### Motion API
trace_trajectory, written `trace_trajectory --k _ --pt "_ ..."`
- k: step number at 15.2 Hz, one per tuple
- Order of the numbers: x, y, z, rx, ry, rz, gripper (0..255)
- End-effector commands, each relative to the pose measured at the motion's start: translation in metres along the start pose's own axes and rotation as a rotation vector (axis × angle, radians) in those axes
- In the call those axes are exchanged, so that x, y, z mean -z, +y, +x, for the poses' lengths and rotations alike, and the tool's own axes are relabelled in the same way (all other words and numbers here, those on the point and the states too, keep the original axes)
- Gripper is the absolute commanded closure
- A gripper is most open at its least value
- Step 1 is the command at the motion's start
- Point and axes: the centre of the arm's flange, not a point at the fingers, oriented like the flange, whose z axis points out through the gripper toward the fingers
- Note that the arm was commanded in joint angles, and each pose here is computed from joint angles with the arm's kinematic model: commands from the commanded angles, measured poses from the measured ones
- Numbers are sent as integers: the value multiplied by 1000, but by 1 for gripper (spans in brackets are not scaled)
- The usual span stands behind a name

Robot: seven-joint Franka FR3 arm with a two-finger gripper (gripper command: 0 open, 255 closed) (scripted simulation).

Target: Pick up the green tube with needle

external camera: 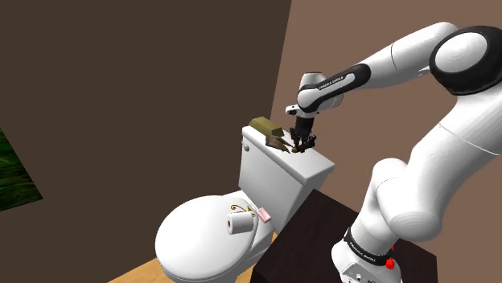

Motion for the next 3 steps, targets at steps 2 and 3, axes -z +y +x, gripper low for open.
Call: trace_trajectory --k 2,3 --pt "12 -1 0 0 0 0 255" --pt "12 -1 0 0 0 0 255"
